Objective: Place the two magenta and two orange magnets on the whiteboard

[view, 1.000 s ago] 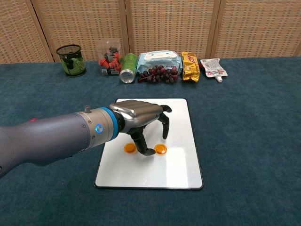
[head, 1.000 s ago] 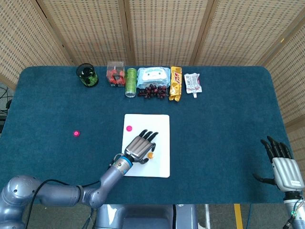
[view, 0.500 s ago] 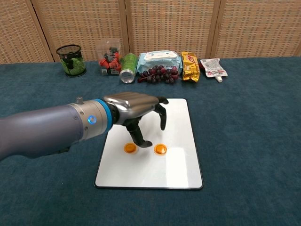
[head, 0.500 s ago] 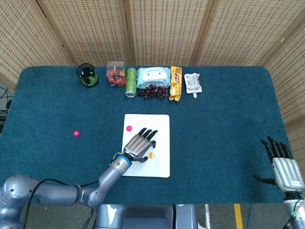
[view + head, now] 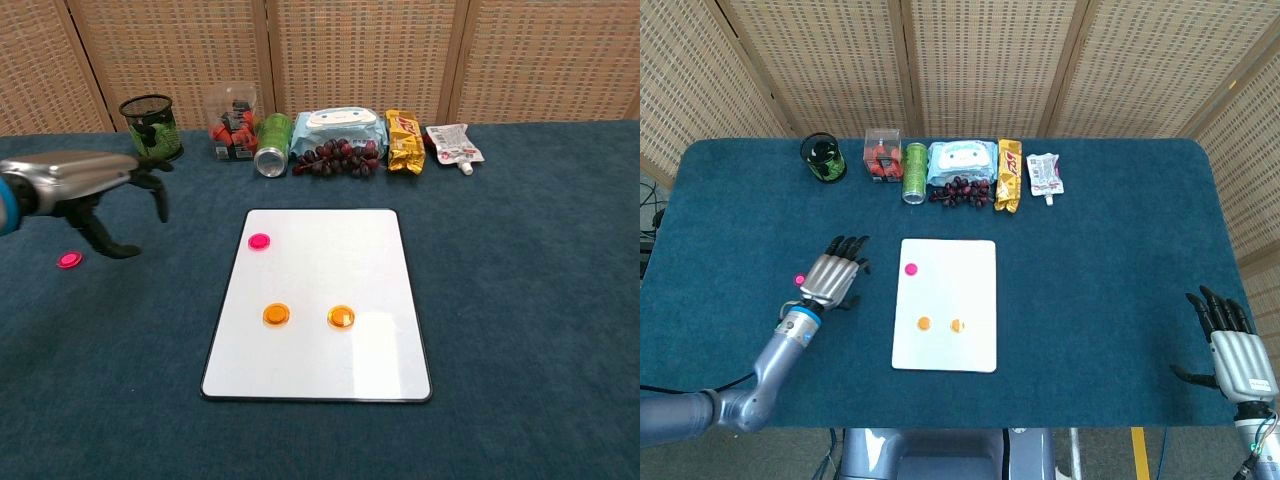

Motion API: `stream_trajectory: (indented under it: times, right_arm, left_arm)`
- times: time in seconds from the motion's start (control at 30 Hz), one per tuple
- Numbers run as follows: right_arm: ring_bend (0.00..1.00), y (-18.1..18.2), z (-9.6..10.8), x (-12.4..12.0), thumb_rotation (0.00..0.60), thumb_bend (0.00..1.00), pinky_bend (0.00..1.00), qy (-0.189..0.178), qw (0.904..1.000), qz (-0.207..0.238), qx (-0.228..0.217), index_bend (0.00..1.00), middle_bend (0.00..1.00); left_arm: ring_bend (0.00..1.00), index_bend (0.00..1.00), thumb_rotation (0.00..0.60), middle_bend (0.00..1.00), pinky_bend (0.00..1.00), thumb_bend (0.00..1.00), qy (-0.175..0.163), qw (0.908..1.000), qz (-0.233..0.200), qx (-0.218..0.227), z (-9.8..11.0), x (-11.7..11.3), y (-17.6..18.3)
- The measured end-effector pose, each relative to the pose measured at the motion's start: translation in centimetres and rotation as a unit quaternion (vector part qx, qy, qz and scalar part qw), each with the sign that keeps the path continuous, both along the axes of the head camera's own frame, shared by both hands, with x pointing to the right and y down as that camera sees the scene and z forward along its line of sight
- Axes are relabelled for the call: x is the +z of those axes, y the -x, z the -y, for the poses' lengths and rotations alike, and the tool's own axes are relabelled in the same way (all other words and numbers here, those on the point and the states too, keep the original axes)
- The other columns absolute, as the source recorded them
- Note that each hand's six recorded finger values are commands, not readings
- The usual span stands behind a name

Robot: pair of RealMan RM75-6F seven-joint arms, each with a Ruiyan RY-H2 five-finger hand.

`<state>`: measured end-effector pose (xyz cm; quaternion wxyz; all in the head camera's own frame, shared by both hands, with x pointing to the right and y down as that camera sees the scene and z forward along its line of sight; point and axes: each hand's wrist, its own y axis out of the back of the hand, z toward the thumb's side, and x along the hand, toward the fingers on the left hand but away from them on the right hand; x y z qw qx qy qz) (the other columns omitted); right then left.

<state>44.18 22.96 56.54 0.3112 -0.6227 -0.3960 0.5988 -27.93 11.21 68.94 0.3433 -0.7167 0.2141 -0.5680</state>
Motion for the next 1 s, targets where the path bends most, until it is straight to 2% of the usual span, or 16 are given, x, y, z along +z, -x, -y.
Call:
stream_trajectory:
  times: [0.33, 0.57, 0.77, 1.0]
  right_arm:
    - [0.0, 0.1, 0.0, 0.0, 0.6, 0.0, 0.0, -0.003, 1.0, -0.006, -0.002, 0.0, 0.0]
    - [0.0, 0.1, -0.1, 0.0, 0.6, 0.0, 0.0, -0.004, 1.0, -0.006, -0.001, 0.0, 0.0]
    - [0.0, 0.1, 0.0, 0.0, 0.6, 0.0, 0.0, -0.004, 1.0, -0.006, -0.002, 0.0, 0.0]
    - [0.0, 0.1, 0.0, 0.0, 0.6, 0.0, 0.0, -0.004, 1.0, -0.006, -0.001, 0.0, 0.0]
  left_arm:
    - [0.0, 0.35, 0.6, 0.0, 0.0, 0.32, 0.013, 0.9964, 0.007, -0.083, -1.7, 0.8, 9.3]
    - [0.0, 0.35, 0.6, 0.0, 0.0, 0.32, -0.006, 0.9937, 0.023, -0.11, -1.1, 1.8, 13.5]
    - [0.0, 0.35, 0.6, 0.0, 0.0, 0.32, -0.008, 0.9922, 0.032, -0.12, -0.4, 3.4, 15.0]
    - [0.0, 0.35, 0.6, 0.0, 0.0, 0.32, 0.008, 0.9923, 0.024, -0.121, -0.5, 5.5, 14.3]
